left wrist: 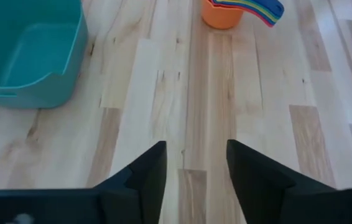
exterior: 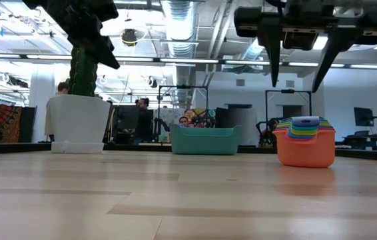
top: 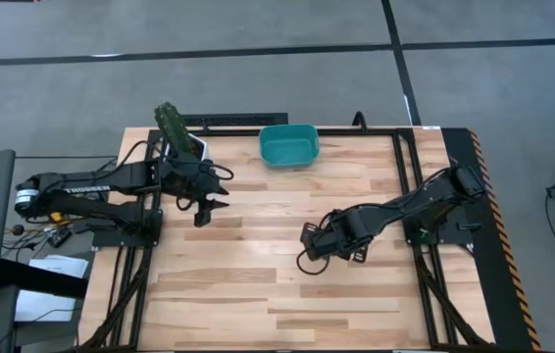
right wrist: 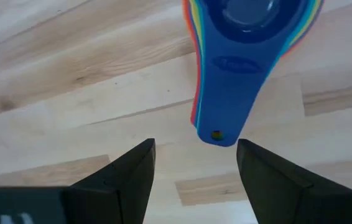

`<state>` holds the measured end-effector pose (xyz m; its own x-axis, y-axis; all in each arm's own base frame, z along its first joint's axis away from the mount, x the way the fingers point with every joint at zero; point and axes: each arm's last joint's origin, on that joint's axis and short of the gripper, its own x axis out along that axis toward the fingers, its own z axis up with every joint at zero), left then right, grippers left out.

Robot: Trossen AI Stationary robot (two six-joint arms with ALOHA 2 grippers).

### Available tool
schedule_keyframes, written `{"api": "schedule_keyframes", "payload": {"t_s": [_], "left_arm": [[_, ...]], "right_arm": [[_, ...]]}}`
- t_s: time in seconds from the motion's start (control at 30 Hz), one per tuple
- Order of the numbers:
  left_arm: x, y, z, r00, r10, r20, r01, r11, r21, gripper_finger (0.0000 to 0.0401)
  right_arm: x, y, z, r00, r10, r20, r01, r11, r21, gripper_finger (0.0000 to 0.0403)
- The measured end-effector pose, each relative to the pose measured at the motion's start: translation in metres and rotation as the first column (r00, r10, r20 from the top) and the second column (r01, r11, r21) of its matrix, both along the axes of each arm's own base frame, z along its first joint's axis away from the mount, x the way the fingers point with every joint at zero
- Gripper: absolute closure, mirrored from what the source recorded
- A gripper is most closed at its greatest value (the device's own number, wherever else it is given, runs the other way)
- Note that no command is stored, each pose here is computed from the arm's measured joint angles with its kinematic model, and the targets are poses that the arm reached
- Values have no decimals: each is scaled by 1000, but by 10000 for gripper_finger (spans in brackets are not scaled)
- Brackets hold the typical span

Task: Nest measuring cups in basket
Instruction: Put the stacked measuring cups into the blue bin

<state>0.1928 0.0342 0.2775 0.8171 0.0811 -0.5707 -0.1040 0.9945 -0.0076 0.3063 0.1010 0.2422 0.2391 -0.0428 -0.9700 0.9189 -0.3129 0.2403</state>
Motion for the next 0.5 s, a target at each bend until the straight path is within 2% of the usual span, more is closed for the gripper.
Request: {"api": "schedule_keyframes", "payload": {"t_s": [0.23, 0.5], "left_arm": [[3, 1, -2, 1000, -11, -6, 12, 1000, 18, 217], [6, 1, -2, 1000, -18, 0, 18, 999, 34, 202]], "right_arm": [[-3, 0, -2, 997, 52, -59, -51, 998, 26, 142], [6, -1, -20, 993, 32, -116, -27, 998, 49, 60]]}}
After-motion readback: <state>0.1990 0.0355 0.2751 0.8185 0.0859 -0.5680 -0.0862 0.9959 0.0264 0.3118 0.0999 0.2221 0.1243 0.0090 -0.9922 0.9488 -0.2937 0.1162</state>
